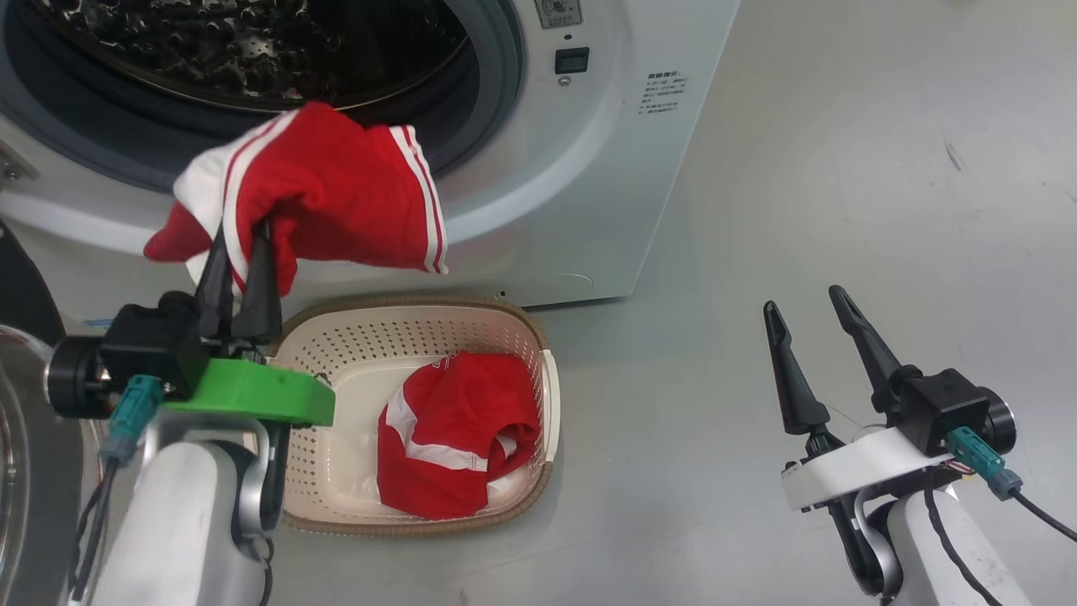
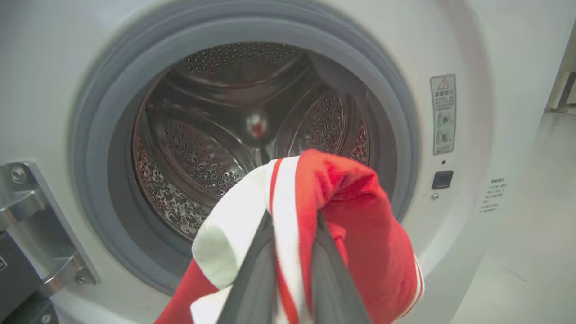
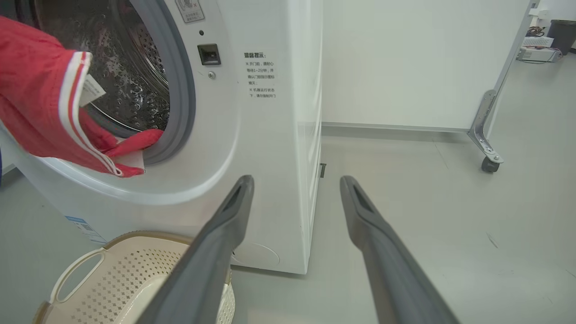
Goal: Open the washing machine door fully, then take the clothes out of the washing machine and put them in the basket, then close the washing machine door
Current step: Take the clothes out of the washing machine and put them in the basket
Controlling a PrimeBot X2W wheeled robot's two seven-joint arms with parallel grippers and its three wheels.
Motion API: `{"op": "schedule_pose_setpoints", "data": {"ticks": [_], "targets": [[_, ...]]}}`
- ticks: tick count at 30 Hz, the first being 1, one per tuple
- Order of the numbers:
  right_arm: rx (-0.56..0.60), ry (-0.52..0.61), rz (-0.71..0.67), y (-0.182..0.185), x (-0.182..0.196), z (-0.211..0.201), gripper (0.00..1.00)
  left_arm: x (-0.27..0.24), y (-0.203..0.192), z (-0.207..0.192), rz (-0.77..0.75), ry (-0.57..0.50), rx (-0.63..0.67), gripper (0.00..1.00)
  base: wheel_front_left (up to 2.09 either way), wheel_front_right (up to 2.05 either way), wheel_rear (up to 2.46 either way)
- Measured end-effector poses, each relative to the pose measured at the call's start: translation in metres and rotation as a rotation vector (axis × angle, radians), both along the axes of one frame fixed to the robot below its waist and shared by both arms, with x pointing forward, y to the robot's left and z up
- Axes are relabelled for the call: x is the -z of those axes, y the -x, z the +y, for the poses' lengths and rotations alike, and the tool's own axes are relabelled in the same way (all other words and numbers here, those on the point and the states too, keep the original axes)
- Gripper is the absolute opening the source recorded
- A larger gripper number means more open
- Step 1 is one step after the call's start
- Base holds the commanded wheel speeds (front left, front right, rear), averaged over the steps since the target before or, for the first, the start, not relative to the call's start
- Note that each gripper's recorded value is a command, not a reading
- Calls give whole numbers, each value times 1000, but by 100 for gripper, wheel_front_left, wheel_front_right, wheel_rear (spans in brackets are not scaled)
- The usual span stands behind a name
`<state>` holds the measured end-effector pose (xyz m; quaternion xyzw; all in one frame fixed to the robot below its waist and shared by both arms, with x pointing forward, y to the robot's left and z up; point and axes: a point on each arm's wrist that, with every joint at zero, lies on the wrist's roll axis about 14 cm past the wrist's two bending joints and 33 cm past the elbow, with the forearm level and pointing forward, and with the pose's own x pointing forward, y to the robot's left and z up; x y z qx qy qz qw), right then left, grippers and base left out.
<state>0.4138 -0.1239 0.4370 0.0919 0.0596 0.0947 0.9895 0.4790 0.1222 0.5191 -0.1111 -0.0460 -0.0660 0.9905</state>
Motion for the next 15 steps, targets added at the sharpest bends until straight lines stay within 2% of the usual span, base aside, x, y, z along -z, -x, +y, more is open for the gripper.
{"op": "schedule_pose_setpoints", "data": {"ticks": [10,15], "targets": [[8,-3,8,0,4,-2,100,94,27,-20,345,23,70,0,0,0,0],[17,-5,19,-1,8,-4,100,130,37,-29,473,80,92,0,0,0,0]]}}
